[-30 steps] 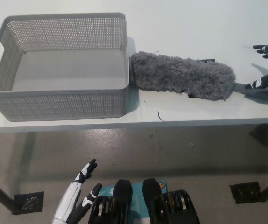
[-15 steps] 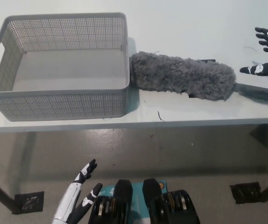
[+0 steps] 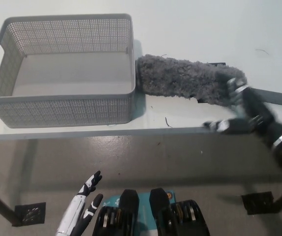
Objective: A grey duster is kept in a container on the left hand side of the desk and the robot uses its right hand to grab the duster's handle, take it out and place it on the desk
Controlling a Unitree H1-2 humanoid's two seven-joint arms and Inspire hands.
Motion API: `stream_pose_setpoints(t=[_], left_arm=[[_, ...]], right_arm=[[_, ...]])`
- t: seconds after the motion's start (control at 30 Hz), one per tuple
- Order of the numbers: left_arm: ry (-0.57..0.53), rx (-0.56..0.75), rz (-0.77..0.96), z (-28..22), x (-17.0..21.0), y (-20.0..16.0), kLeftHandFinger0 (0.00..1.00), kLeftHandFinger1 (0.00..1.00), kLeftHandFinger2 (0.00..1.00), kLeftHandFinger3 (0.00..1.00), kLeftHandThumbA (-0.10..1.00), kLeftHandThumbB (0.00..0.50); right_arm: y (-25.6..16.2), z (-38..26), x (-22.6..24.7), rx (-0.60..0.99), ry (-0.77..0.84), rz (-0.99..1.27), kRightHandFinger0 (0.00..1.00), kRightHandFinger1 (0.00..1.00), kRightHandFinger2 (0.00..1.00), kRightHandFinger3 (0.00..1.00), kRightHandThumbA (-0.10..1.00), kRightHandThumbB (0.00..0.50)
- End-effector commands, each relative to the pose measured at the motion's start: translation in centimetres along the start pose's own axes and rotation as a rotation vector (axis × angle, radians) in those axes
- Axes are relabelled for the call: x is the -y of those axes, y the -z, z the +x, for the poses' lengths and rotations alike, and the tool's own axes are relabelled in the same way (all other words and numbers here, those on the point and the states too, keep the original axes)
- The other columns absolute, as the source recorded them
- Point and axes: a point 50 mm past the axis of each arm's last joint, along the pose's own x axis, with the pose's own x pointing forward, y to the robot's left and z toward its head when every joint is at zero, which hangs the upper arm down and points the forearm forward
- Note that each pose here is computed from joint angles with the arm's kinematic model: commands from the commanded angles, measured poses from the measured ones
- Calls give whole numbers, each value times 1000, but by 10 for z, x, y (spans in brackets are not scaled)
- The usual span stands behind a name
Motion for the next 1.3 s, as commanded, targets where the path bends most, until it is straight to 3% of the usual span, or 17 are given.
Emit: stream_pose_setpoints(t=[0.0,0.13,0.2,0.23,0.27,0.3,0.33,0.37,0.43,0.5,0.53,0.67,0.7,0.83,1.0,1.13,1.27], left_arm=[[-7,117,-15,6,-7,-16,1000,1000,1000,1000,1000,109],[-6,113,-21,6,-6,-16,1000,1000,1000,1000,1000,107],[-7,105,-22,4,-4,-16,1000,1000,1000,1000,1000,110],[-7,105,-22,3,-4,-16,1000,1000,1000,1000,1000,111],[-4,102,-20,3,-4,-16,1000,1000,1000,1000,1000,117],[-3,103,-18,3,-4,-16,1000,1000,1000,1000,1000,114],[-3,106,-21,3,-3,-16,1000,1000,1000,1000,1000,112],[-3,109,-21,4,-3,-16,1000,1000,1000,1000,1000,104],[-4,119,-23,8,-3,-17,1000,1000,1000,1000,1000,109],[-4,124,-20,10,-3,-19,1000,1000,1000,1000,1000,110],[-4,127,-13,12,-3,-19,1000,1000,1000,1000,1000,110],[0,127,-14,14,-5,-21,1000,1000,1000,1000,1000,111],[0,124,-16,14,-5,-21,1000,1000,1000,1000,1000,117],[1,123,-15,14,-5,-21,1000,1000,1000,1000,1000,114],[4,131,-12,16,-4,-22,1000,1000,1000,1000,1000,118],[7,133,-24,17,0,-21,1000,1000,1000,1000,1000,121],[-9,145,-19,18,0,-22,1000,1000,1000,1000,1000,110]], right_arm=[[-230,-167,-106,1256,446,-107,1000,1000,1000,1000,1000,337],[-231,-167,-124,1267,257,163,1000,1000,1000,1000,1000,104],[-220,-170,-119,1247,181,98,1000,1000,1000,1000,1000,181],[-217,-171,-113,1248,157,59,1000,1000,1000,1000,1000,190],[-206,-171,-99,1183,57,73,1000,1000,1000,1000,1000,252],[-206,-170,-105,1218,146,97,1000,1000,1000,1000,1000,168],[-204,-162,-113,1266,239,107,1000,1000,1000,1000,1000,241],[-199,-161,-117,1251,249,86,1000,1000,1000,1000,958,362],[-179,-156,-125,1127,318,-34,1000,1000,1000,1000,1000,452],[-165,-154,-128,1061,353,-63,1000,1000,1000,1000,1000,323],[-146,-150,-135,993,386,-41,1000,1000,1000,1000,1000,351],[-86,-136,-141,758,434,-4,1000,1000,1000,1000,1000,325],[-76,-135,-141,719,441,-11,1000,1000,1000,1000,1000,283],[-19,-132,-144,503,422,11,1000,1000,1000,1000,1000,338],[20,-130,-151,362,414,20,1000,1000,1000,1000,1000,304],[55,-127,-157,245,398,59,1000,1000,1000,1000,1000,352],[78,-119,-161,176,390,67,1000,1000,1000,1000,1000,330]])
